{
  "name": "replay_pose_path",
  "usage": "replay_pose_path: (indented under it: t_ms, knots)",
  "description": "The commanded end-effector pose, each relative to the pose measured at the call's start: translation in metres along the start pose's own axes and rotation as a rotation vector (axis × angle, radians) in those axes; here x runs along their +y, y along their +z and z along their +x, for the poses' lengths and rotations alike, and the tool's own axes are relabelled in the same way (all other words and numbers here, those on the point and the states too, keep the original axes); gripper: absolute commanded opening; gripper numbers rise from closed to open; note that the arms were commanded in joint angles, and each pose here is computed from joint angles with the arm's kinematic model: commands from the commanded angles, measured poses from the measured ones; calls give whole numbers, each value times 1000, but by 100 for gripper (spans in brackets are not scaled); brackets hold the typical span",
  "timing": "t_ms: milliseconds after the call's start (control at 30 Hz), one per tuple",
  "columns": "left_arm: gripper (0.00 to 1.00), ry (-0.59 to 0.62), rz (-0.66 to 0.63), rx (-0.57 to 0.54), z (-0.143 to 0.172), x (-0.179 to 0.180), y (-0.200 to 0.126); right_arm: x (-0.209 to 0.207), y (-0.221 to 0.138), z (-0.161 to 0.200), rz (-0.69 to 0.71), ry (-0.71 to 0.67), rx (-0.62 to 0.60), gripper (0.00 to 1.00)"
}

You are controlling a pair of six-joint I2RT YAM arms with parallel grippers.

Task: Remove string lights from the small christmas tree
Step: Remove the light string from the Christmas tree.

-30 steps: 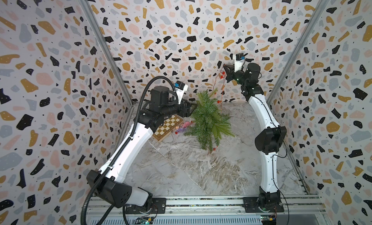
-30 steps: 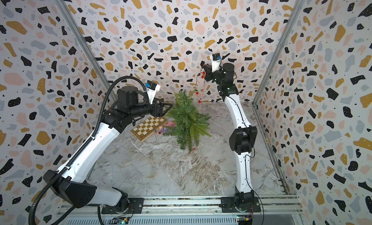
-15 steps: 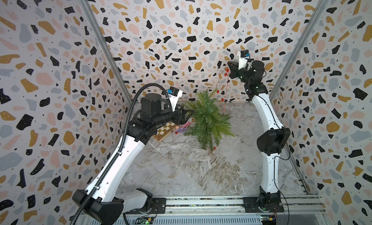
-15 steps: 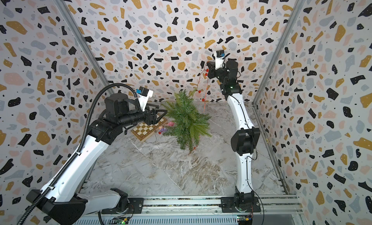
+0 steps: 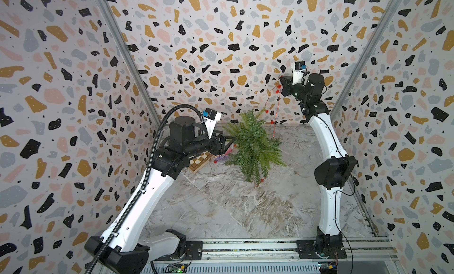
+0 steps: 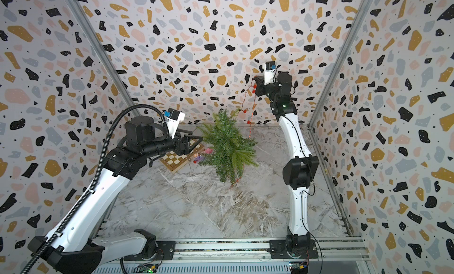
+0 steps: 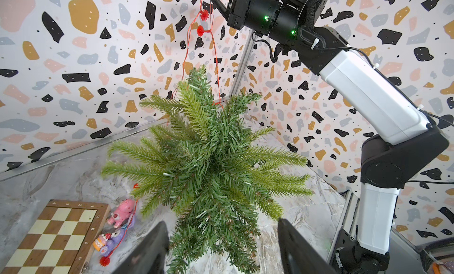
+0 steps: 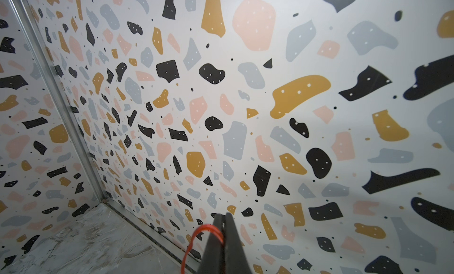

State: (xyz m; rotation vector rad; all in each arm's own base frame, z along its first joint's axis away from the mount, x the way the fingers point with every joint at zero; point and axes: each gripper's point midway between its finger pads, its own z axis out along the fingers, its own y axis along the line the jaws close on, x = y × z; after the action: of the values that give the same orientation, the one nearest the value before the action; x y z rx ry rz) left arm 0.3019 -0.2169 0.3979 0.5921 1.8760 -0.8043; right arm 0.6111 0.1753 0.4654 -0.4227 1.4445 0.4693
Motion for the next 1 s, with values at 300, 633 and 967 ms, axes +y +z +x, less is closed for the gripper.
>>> replay_pose_path:
  t_ms: [300, 633, 967]
  knots:
    - [68, -45, -70, -18, 4, 10, -5, -14, -38, -52, 127, -6, -40, 0]
    - [68, -51, -74, -11, 8, 11, -5, -21, -53, -50, 207, 30, -9, 0]
    - [68, -40, -99, -5, 13, 15, -8, -27, -64, -52, 264, 39, 8, 0]
